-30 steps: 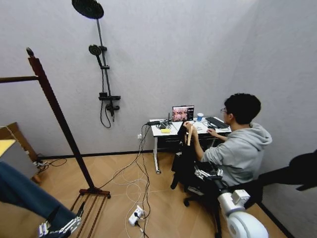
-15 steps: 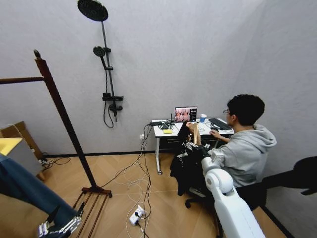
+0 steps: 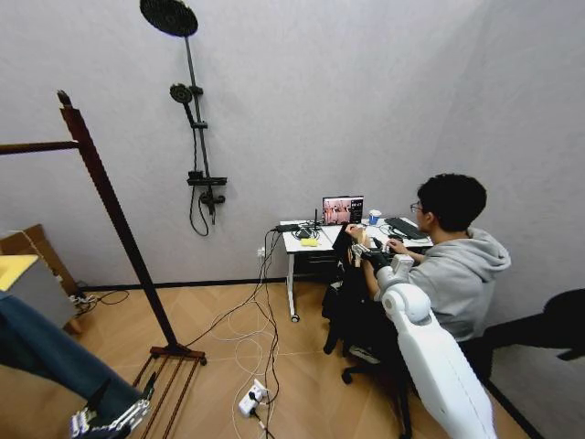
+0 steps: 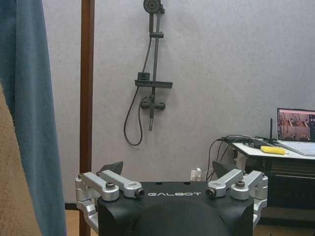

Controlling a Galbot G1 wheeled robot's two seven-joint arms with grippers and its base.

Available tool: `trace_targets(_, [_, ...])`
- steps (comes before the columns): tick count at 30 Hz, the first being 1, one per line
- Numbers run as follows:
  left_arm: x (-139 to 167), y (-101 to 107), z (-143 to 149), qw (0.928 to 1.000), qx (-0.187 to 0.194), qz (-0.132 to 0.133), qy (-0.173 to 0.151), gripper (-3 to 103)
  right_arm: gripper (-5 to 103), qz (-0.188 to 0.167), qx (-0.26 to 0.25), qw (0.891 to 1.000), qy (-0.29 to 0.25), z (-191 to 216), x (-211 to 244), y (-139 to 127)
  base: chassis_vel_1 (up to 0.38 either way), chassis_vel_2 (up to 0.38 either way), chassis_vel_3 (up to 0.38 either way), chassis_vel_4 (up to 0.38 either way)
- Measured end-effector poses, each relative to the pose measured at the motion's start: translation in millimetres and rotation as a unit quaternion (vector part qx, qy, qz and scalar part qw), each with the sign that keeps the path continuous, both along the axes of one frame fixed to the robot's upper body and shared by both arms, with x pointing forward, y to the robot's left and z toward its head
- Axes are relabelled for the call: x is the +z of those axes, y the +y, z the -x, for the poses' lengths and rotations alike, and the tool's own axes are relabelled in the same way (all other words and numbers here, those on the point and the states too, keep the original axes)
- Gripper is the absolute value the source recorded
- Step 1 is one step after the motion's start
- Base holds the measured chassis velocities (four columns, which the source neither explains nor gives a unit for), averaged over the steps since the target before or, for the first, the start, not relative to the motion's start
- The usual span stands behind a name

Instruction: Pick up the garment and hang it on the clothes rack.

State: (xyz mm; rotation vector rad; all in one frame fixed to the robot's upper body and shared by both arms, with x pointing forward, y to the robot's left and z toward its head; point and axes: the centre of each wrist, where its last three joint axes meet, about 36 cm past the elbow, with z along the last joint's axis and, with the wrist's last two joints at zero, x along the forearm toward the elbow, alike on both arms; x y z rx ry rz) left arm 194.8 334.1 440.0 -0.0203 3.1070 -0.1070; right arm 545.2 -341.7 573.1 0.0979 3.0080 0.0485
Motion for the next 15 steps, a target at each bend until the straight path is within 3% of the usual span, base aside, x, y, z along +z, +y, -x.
trace_targets(6, [0,0,0,1.0000,0.000,0.000,0.000,100,38,-0.002,0.003,1.000,0.003,6,-7,-3,0.000,0.000,0.000,0.000])
trace_targets(8, [0,0,0,1.0000,0.000,0.000,0.000,100,38,-0.004,0.003,1.000,0.002,9,-8,-3,0.000,0.000,0.000,0.000])
trace_targets(11, [0,0,0,1.0000,0.000,0.000,0.000,100,22,0.003,0.002,1.000,-0.003,18,-4,-4,0.000,0.000,0.000,0.000])
trace_targets(15, [0,0,0,1.0000,0.000,0.000,0.000,100,12,0.006,0.003,1.000,-0.005,27,2,-6,0.000,0.000,0.000,0.000])
